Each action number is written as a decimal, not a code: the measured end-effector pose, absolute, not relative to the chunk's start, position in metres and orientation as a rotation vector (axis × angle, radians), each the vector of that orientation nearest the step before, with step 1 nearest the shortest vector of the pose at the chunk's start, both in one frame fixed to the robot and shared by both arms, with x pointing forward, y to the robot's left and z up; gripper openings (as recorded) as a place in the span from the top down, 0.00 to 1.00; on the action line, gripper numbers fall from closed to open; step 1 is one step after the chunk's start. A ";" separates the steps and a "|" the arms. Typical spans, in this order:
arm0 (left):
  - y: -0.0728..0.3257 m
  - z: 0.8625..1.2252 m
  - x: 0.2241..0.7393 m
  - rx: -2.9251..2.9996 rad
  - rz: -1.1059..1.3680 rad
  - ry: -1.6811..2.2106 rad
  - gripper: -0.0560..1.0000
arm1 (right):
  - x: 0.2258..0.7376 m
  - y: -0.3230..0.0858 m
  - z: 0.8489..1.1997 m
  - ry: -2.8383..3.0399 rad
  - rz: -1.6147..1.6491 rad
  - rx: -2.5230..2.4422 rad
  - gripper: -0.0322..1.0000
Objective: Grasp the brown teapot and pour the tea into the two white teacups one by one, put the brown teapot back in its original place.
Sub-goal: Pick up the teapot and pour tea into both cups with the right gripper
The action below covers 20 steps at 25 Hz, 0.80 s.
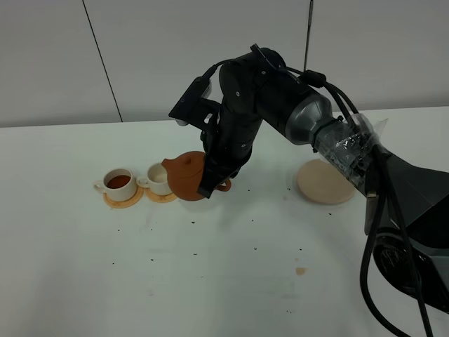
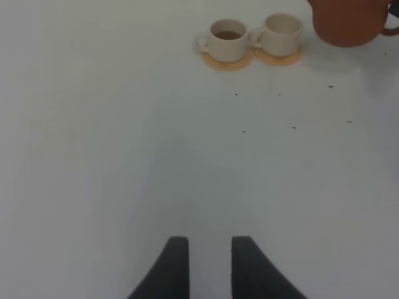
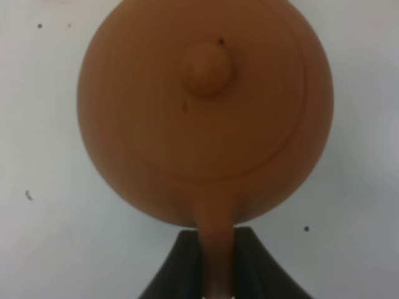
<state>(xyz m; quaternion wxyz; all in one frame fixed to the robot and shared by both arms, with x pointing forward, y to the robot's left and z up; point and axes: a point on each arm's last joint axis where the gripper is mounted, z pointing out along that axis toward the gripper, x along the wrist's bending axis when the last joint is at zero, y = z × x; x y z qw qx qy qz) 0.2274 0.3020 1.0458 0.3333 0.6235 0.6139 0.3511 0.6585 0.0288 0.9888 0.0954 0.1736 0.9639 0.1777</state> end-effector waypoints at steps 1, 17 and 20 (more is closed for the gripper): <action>0.302 1.046 0.227 1.628 0.917 1.603 0.72 | 0.659 0.029 0.988 2.861 0.528 0.516 0.88; 0.302 1.046 0.227 1.628 0.917 1.603 0.72 | 0.658 0.030 0.986 2.871 0.524 0.442 0.88; 0.302 1.046 0.227 1.628 0.917 1.603 0.72 | 0.659 0.028 0.986 2.865 0.500 0.392 0.88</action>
